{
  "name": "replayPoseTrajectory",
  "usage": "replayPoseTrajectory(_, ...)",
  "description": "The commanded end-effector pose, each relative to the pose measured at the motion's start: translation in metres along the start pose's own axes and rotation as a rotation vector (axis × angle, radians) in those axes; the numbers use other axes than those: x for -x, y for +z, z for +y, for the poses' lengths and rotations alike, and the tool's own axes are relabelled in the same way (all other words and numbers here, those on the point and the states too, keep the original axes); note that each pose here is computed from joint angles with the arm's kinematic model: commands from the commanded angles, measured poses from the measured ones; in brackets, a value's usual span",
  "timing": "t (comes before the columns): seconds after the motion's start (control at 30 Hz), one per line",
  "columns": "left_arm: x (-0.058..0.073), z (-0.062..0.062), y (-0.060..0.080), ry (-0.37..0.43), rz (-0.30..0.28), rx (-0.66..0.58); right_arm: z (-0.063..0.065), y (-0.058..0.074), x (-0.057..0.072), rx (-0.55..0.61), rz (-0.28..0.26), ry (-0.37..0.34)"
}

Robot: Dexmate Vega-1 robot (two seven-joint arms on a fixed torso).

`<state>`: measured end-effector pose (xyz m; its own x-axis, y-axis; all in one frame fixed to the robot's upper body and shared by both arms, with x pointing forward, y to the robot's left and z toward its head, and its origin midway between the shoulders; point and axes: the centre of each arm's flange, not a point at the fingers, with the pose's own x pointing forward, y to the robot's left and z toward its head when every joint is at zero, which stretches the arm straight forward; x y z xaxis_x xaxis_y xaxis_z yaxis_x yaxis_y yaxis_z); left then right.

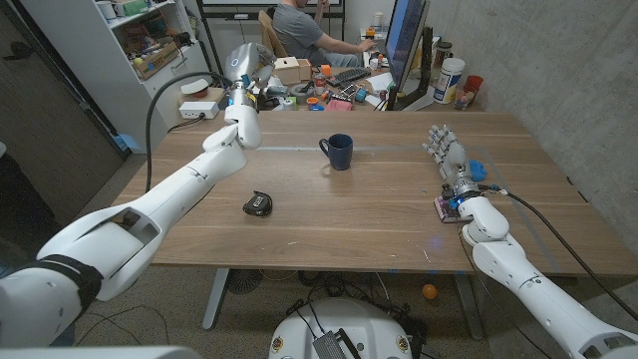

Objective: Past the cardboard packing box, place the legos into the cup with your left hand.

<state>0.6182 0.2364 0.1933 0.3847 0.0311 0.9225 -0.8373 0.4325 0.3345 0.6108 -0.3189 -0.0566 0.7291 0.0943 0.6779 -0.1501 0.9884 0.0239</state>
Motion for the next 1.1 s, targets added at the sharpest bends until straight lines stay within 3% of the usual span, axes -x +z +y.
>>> replayPoseTrajectory(0.03,-0.008,0.003,0.027,-0.018,-0.088,0.026,-0.003,0.000,0.005,-0.004,-0.013,-0.008)
replayPoseTrajectory(1.1,-0.005,0.002,0.079,-0.086,-0.307,0.022,-0.002,0.004,0.020,-0.010,-0.046,-0.027)
